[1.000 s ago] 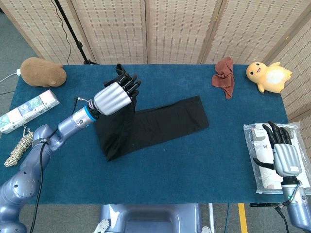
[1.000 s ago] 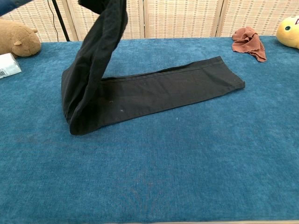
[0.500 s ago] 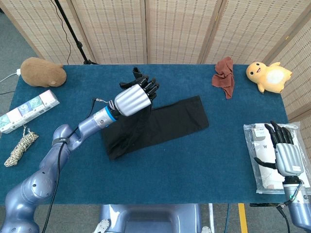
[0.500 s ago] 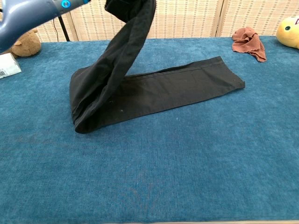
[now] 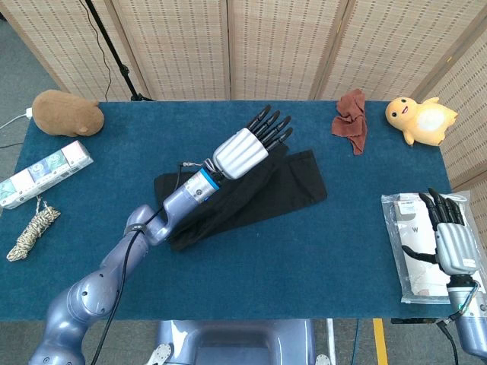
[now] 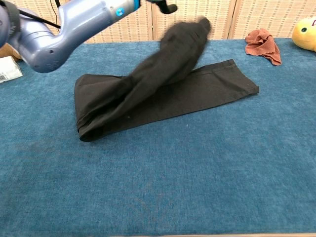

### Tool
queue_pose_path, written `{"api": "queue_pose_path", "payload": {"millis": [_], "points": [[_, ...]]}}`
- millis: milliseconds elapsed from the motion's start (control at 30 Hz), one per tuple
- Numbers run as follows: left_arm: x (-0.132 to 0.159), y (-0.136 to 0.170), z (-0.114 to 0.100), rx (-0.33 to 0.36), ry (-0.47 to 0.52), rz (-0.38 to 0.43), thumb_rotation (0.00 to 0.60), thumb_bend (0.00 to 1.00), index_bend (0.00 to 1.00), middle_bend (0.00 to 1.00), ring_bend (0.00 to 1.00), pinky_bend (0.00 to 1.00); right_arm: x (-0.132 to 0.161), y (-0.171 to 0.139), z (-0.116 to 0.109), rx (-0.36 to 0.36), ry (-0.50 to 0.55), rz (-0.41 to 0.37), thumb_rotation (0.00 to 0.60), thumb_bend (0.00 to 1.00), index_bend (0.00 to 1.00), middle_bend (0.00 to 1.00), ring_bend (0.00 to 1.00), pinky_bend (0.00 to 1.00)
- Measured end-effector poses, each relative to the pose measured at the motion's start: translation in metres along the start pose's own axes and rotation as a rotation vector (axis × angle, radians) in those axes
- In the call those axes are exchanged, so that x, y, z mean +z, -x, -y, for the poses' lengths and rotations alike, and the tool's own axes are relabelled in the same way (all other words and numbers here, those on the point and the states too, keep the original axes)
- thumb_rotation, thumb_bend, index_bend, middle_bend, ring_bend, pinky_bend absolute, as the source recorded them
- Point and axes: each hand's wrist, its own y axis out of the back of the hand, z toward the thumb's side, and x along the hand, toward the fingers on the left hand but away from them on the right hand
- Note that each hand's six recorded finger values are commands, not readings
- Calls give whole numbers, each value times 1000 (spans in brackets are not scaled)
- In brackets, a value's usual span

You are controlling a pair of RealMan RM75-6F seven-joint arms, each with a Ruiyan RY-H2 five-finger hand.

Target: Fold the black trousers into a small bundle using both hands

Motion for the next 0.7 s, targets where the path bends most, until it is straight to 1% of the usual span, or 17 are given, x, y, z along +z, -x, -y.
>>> {"api": "queue_pose_path", "payload": {"millis": [233,300,400,500,633,700], "points": [[10,-4,-19,82,85,-7,600,197,0,0,0,62,0,-1,1,5,0,1,600,0,0,0,0,0],[9,-2,-21,93,111,-11,600,195,0,0,0,62,1,-1,1,6,-1,-1,600,0,0,0,0,0],[1,14,-17,104,154,-25,600,195,0,0,0,62,2,-2,2,9,1,-4,600,0,0,0,0,0],[-11,38,-4,76,187,-34,600,195,0,0,0,62,4,-2,2,10,0,-8,600,0,0,0,0,0],[-30,81,17,8,225,-36,600,195,0,0,0,62,7,-3,4,16,-6,-17,600,0,0,0,0,0],[-37,100,25,-22,246,-32,600,195,0,0,0,62,8,-3,5,17,-9,-20,600,0,0,0,0,0]]}}
